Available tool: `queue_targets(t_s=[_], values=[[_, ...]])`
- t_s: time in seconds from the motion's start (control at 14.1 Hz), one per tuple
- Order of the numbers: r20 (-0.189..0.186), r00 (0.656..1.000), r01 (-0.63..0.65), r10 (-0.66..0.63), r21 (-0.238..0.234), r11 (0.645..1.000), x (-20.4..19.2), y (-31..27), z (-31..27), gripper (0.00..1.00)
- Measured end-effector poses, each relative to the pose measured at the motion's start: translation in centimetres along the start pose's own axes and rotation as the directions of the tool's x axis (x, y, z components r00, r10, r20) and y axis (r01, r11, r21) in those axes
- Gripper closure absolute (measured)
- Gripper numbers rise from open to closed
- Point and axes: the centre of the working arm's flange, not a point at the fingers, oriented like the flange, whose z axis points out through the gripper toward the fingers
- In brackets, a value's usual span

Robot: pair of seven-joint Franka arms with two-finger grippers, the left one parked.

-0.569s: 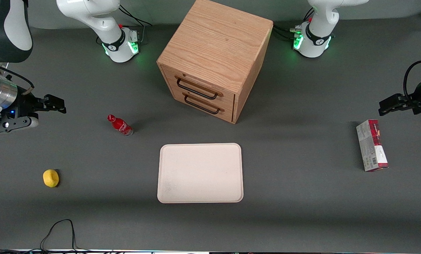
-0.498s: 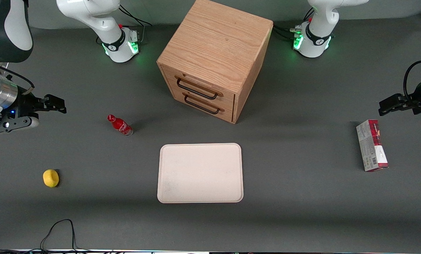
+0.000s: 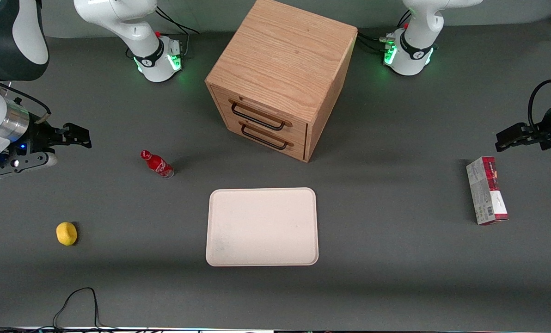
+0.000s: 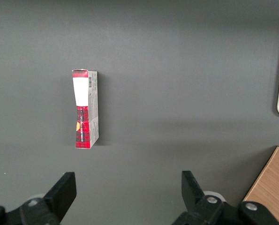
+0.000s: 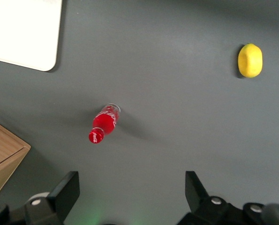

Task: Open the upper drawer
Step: 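Move the right gripper from rest toward the cabinet's drawer handles, then lower the right gripper to the upper drawer's black handle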

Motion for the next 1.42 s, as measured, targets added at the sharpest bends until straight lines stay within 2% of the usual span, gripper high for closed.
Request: queue_targets(t_s=[0.36,0.64,1.0,1.07,1.28,1.42], values=[[-0.016,0.997,0.079,-0.078,0.082,0.994,0.9,-5.6,0.0,0.0],[-0.014,0.992,0.124,-0.123,0.144,0.982,2.3,-9.2,0.8,0.0],[0.027,0.977,0.207,-0.213,0.162,0.965,4.4,-15.2,3.5,0.0],[0.034,0.973,0.219,-0.228,0.174,0.96,4.8,-16.4,4.1,0.0],[0.044,0.972,0.212,-0.231,0.255,0.943,5.8,-18.0,5.6,0.0],[0.05,0.968,0.225,-0.247,0.272,0.936,6.1,-19.4,6.1,0.0]])
